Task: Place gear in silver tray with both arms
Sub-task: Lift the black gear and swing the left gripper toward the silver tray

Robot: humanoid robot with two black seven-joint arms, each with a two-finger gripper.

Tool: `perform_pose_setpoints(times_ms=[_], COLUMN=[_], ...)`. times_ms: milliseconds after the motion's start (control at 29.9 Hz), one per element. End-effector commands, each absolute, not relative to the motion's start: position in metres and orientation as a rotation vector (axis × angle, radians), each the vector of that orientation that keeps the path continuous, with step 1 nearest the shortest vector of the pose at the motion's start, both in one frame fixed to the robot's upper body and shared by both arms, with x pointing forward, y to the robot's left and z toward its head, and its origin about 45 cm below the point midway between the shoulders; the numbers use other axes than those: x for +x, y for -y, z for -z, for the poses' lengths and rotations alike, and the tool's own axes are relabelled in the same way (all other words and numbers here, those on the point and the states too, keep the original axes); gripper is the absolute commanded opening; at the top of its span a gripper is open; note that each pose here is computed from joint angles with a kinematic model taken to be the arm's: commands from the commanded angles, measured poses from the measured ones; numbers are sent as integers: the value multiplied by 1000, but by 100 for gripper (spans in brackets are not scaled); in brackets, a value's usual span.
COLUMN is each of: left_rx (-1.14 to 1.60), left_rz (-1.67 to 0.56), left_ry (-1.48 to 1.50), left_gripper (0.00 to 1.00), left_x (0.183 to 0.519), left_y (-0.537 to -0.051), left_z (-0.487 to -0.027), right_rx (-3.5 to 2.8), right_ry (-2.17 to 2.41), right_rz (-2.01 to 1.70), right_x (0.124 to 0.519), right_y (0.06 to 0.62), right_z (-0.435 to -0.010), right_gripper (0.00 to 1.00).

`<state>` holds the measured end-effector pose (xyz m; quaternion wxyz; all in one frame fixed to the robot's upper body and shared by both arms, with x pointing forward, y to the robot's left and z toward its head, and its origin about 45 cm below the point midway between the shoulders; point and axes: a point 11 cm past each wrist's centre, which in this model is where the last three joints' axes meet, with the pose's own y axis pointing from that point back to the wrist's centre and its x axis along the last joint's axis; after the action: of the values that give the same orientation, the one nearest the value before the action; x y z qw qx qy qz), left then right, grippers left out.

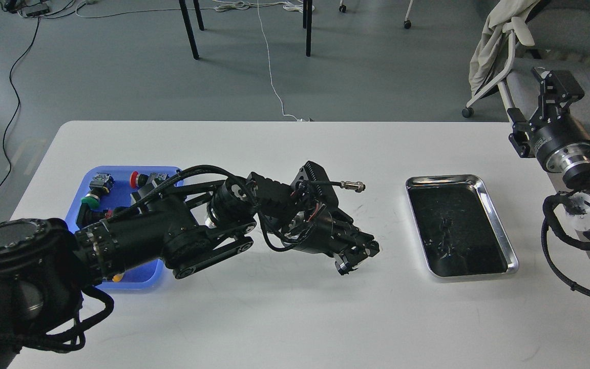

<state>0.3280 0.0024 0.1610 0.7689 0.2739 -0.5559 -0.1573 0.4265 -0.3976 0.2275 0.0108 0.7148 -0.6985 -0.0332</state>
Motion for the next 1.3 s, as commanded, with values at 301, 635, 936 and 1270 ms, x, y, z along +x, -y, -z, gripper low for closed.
perform_pose_setpoints(times_ms=[301,635,936,1270], left_rx=[709,737,751,745], left_rz=[279,263,247,237], left_ry=[1155,1136,1122,1116], left_gripper=[11,11,19,29], left_x=[352,356,360,361], left_y=[-30,-39,-43,-42], left_z=[-135,-129,-127,-129], right_rx=[2250,2246,2245,2241], right_ry=[2174,2172,2167,2156], right_rz=[115,115,107,86], right_x=[432,431,431,430], right_y=[386,387,388,391], right_z=[-225,-223,-224,-225], right_gripper=[94,94,94,94])
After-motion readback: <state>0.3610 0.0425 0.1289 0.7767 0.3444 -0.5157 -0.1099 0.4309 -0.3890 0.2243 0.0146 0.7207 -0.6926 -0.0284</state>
